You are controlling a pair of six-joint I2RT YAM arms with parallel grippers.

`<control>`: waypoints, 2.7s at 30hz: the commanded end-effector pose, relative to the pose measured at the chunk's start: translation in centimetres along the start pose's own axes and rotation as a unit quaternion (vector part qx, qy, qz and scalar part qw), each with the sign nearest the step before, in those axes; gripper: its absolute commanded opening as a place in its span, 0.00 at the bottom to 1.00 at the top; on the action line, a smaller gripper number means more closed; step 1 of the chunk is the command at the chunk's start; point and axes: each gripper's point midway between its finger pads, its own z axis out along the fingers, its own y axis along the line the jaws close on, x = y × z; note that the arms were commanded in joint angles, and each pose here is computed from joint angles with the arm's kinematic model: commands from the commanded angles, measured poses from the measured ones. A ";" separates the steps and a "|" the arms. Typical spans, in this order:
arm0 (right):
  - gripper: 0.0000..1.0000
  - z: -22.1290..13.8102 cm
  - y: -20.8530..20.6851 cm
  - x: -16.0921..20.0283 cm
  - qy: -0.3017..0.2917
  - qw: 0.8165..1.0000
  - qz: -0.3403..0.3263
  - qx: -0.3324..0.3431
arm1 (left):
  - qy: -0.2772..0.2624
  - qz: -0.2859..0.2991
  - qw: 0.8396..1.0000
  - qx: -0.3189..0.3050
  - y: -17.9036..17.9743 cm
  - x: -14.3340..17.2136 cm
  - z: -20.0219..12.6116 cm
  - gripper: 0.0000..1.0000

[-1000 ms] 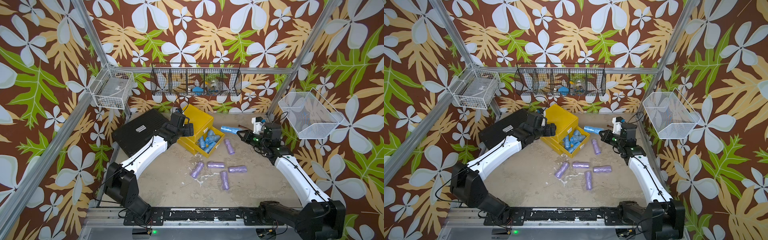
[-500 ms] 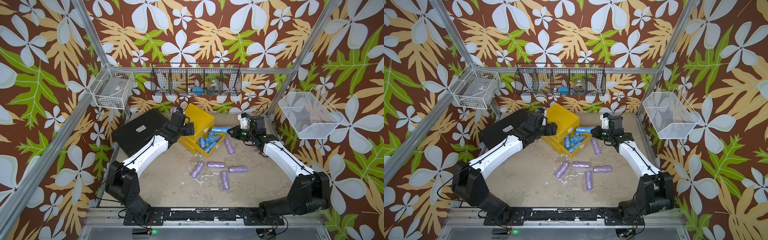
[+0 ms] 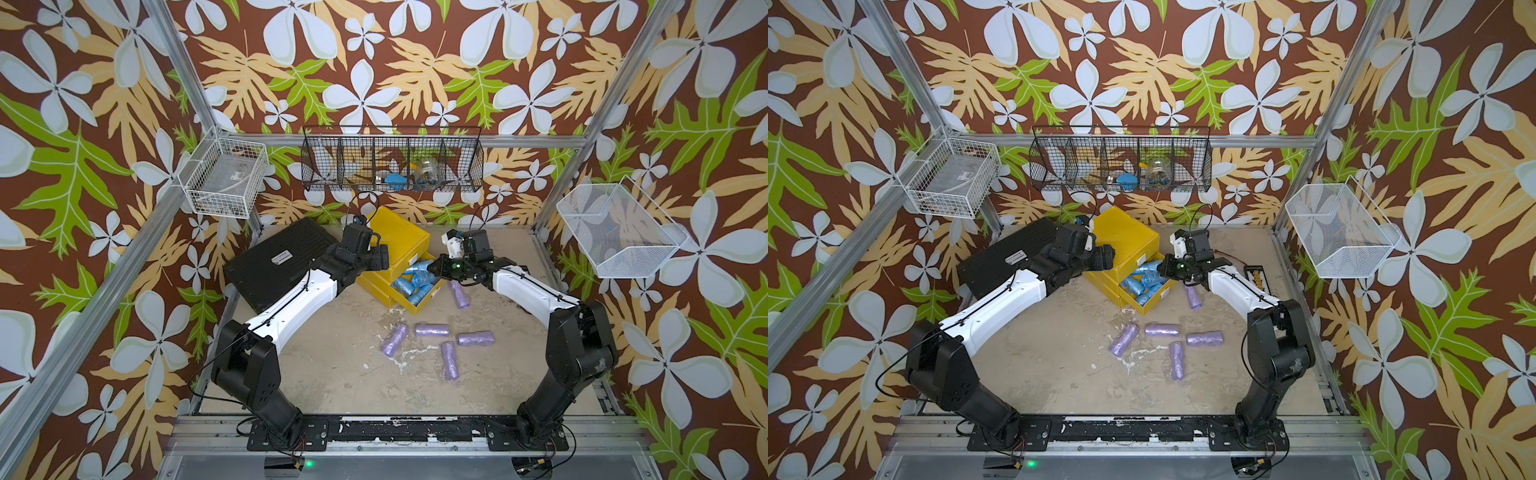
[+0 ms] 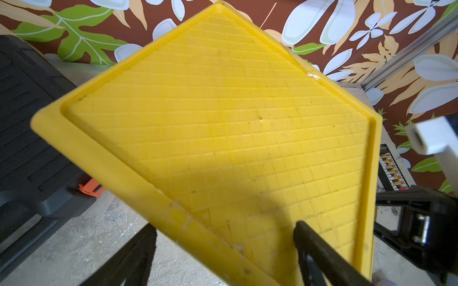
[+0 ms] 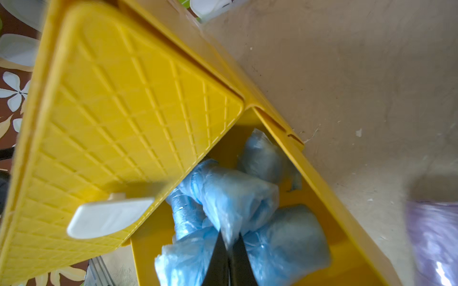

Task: Sort the rolls of trash bags by color and place them into the drawer
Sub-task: Place the roll of trash bags in the drawer, then adjust the roll of trash bags in the drawer, then close the drawer in the storage box.

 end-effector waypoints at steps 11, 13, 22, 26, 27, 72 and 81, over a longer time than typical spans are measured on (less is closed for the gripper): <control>0.39 -2.8 2.4 -2.0 -0.038 0.999 -0.014 -0.009 | 0.022 0.011 1.000 0.012 -0.3 1.0 0.3 0.88; 0.36 -3.6 3.1 -2.0 -0.045 0.999 -0.021 -0.015 | 0.021 0.011 1.000 0.012 -0.3 0.9 0.3 0.88; 0.14 -3.9 5.7 1.7 -0.004 0.997 -0.034 -0.066 | 0.021 0.011 1.000 0.012 -0.3 0.8 0.2 0.88; 0.13 -3.0 5.8 3.3 0.014 0.997 -0.034 -0.067 | 0.019 0.009 1.000 0.013 -0.3 0.7 0.0 0.88; 0.13 -2.7 5.3 3.6 0.017 0.998 -0.030 -0.060 | 0.019 0.010 1.000 0.014 -0.3 0.7 0.0 0.88; 0.13 -5.8 -5.8 4.4 -0.010 0.998 -0.006 0.059 | 0.027 0.008 0.999 0.023 -0.9 0.4 0.3 0.85; 0.13 -3.5 -4.3 3.5 0.001 1.000 0.000 0.029 | 0.029 0.006 0.999 0.026 -1.0 0.4 0.4 0.85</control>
